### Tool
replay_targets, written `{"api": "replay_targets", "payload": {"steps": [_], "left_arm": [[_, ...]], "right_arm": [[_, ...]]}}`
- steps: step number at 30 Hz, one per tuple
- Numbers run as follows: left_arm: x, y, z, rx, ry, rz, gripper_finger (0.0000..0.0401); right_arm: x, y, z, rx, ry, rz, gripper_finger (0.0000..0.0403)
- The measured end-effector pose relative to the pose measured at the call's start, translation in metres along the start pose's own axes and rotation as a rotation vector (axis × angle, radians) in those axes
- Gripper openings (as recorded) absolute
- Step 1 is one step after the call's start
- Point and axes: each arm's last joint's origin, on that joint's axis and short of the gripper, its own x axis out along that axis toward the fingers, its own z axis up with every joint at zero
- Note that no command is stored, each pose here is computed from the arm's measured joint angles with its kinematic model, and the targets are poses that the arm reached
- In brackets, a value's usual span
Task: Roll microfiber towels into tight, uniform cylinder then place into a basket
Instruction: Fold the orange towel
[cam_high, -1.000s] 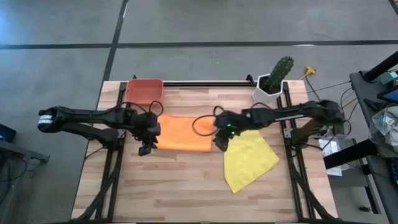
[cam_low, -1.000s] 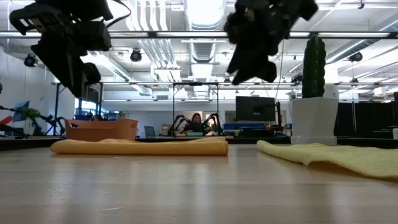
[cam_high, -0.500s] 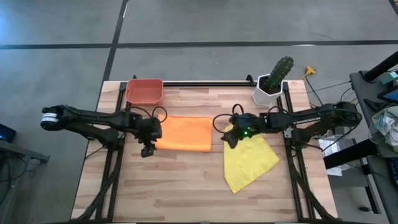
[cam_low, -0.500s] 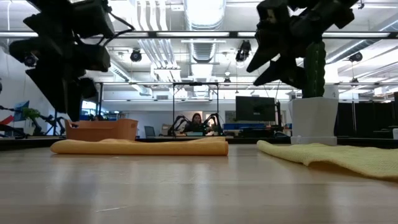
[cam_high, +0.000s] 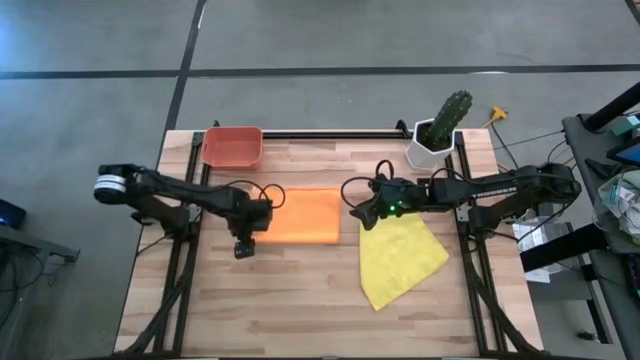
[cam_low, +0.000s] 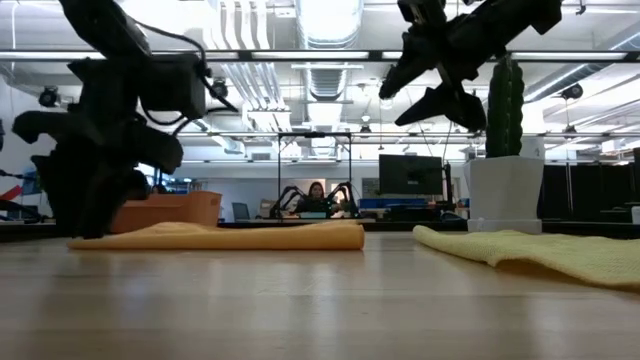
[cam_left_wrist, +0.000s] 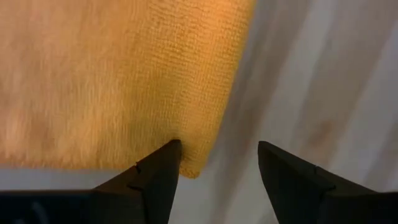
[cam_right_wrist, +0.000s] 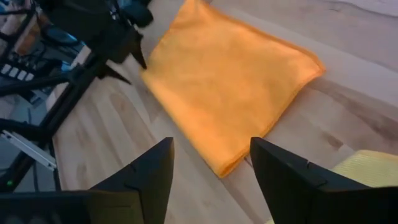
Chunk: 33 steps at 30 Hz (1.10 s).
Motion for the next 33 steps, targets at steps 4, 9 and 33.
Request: {"api": "replay_targets", "payload": {"steps": [4,9,33], "left_arm": [[0.012,0.0,0.002,-0.014,0.079,-0.094,0.0203],[0.014,0.0,0.002,0.0,0.093,-0.119,0.0202],[0.008,-0.013,0.032,-0.291,-0.193,-0.209,0.0202]], "right_arm": [[0.0,0.0,0.001,0.024,-0.019,-0.008,0.0205],[0.0,0.0,0.002,0.094,-0.022,-0.007,0.0205],[-0.065,0.059,0.084,-0.336,-0.049,-0.095,0.0192]]}}
